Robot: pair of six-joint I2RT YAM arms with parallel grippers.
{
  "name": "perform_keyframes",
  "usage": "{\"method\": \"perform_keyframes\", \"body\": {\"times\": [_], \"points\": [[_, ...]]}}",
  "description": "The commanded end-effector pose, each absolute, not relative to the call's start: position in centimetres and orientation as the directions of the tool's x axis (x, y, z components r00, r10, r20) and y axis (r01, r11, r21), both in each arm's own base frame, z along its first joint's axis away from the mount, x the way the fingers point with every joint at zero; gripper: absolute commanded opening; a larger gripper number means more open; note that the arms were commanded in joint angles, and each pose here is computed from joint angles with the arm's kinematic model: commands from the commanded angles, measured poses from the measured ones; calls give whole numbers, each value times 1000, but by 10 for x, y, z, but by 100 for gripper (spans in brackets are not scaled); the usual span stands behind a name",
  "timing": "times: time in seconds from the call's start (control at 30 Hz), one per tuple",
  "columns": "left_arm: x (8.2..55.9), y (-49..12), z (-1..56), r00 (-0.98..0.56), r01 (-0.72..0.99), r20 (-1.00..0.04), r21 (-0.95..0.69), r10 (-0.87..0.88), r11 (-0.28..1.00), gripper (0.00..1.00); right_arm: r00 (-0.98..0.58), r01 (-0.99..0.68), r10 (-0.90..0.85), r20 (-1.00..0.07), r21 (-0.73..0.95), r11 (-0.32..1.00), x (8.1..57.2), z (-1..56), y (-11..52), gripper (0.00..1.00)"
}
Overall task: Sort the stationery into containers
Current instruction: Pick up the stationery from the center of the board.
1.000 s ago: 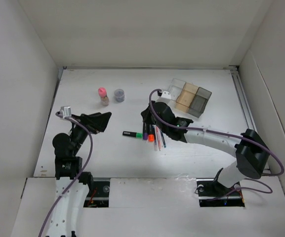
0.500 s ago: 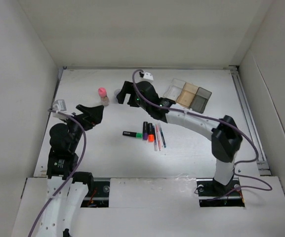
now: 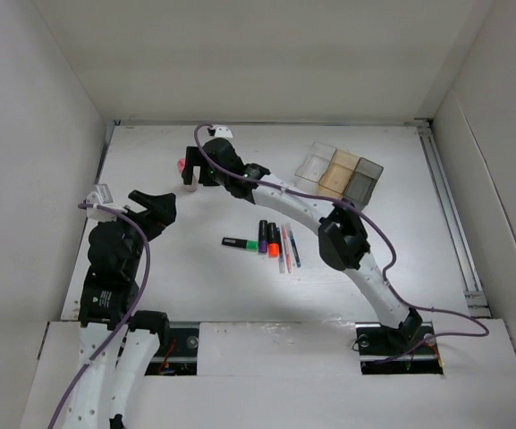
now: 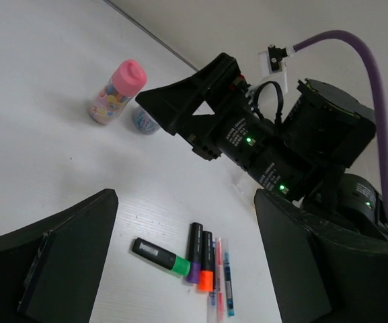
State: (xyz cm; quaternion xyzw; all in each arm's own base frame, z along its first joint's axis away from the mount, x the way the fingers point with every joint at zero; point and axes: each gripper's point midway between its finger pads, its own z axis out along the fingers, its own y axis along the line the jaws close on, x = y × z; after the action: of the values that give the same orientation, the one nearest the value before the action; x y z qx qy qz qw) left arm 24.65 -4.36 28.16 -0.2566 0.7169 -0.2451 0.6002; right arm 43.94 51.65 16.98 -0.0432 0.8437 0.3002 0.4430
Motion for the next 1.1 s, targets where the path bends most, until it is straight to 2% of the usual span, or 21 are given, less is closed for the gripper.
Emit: {"method": "perform_keyframes", "body": {"times": [0.0, 0.13, 0.6, 0.8, 0.93, 1.07], "points": [[246, -44, 298, -126, -55, -748, -650, -651, 758, 79, -548, -414, 188, -815, 460, 786, 445, 192, 535, 99], [244, -44, 291, -140, -69, -741, -654, -656, 753, 74, -519, -433, 212, -828, 469, 770, 456, 190, 549, 99], [242, -50, 296, -149, -43, -742, -655, -653, 754, 71, -411, -440, 360, -837, 528, 727, 486, 196, 570, 99], [239, -51, 295, -158, -35, -747, -649, -645, 760, 70, -398, -458, 379, -835, 539, 707, 488, 200, 575, 94], [236, -50, 300, -150, -28, -748, -651, -647, 759, 69, -397, -468, 384, -834, 543, 697, 492, 199, 575, 86], [237, -50, 295, -166, -40, -752, -641, -637, 767, 69, -407, -459, 399, -821, 562, 688, 497, 199, 571, 71]]}}
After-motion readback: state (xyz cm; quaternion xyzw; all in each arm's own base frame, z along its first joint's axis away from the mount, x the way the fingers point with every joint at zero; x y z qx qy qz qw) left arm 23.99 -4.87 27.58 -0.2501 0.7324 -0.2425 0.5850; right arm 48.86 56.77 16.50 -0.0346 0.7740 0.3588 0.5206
